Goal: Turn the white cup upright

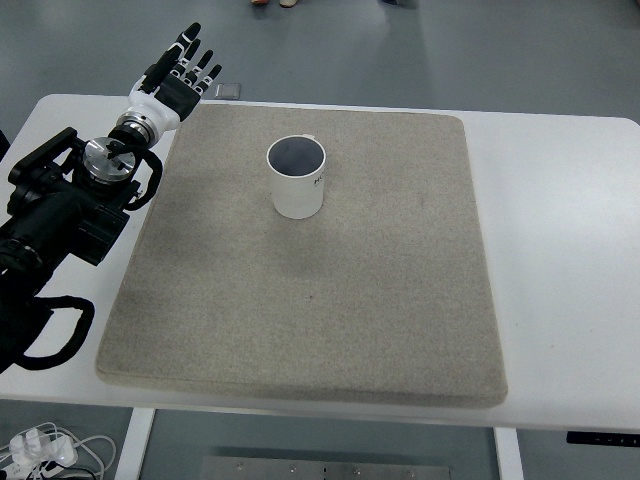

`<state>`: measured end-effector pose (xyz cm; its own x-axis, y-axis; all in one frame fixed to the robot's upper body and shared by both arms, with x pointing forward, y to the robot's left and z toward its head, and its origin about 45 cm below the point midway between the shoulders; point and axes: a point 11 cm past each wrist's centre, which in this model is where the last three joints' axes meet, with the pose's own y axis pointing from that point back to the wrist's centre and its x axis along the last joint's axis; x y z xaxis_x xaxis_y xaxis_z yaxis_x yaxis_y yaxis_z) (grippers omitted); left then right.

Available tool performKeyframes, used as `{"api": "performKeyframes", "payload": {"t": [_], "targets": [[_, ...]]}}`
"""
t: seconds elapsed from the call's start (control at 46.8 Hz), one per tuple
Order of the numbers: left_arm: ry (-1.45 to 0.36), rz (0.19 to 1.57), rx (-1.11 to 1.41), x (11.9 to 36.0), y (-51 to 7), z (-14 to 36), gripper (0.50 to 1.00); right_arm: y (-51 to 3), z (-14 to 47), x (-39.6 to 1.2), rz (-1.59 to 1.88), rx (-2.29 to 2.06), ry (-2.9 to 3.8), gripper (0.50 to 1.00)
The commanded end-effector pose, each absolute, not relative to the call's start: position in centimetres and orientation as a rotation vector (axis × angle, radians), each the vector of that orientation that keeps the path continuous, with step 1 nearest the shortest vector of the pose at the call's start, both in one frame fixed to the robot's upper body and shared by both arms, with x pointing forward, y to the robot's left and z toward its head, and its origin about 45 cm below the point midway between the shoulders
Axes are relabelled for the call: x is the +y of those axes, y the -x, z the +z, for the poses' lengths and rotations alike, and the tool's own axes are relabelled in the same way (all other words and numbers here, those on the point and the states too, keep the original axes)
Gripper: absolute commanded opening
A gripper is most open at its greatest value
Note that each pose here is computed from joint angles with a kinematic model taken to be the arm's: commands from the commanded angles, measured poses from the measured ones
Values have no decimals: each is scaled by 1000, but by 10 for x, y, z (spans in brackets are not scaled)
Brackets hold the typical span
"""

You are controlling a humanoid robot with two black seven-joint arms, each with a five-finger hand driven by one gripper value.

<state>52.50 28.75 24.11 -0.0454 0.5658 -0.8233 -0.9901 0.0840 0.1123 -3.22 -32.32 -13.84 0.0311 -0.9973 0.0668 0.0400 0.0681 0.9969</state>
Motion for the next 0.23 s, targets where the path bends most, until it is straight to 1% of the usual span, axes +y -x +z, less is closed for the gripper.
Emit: {"api": "performKeyframes", "payload": {"t": [0.0,0.214], "targets": [[641,1405,858,286,-525,241,994,32,-138,-323,-1157,-1189,-1143,952],[635,1376,840,281,-524,242,994,32,-138,-323,-1158,-1188,-1144,952]]}}
